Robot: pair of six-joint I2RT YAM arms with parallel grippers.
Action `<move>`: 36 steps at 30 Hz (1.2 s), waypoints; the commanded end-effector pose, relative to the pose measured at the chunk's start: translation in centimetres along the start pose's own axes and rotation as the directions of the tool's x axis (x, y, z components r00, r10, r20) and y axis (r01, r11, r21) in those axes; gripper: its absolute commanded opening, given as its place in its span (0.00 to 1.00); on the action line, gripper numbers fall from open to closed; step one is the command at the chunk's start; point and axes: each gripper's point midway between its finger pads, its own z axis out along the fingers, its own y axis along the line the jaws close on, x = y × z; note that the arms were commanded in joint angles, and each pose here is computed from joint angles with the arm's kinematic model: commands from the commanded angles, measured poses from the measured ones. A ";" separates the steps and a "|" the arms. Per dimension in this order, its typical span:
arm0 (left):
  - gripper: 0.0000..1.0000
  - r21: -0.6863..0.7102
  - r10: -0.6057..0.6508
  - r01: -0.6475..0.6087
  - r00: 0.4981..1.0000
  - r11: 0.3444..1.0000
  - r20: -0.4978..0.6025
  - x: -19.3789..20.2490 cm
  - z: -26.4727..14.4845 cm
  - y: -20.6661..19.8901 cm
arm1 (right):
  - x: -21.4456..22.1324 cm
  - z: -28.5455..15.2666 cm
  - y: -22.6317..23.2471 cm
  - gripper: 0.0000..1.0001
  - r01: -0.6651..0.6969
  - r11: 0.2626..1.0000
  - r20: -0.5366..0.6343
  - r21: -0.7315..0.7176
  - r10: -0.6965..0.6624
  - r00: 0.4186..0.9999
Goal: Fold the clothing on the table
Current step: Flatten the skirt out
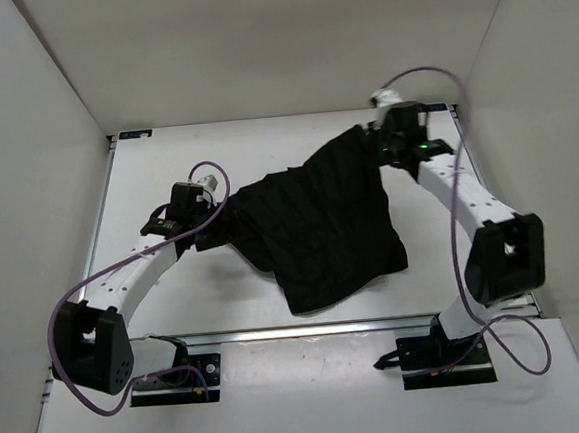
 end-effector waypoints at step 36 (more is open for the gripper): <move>0.95 0.357 -0.036 0.120 0.972 0.926 -0.232 11.9 1.0 -8.2 | 26.2 -10.7 1.1 0.63 -0.546 0.813 -0.445 0.203 0.573 0.688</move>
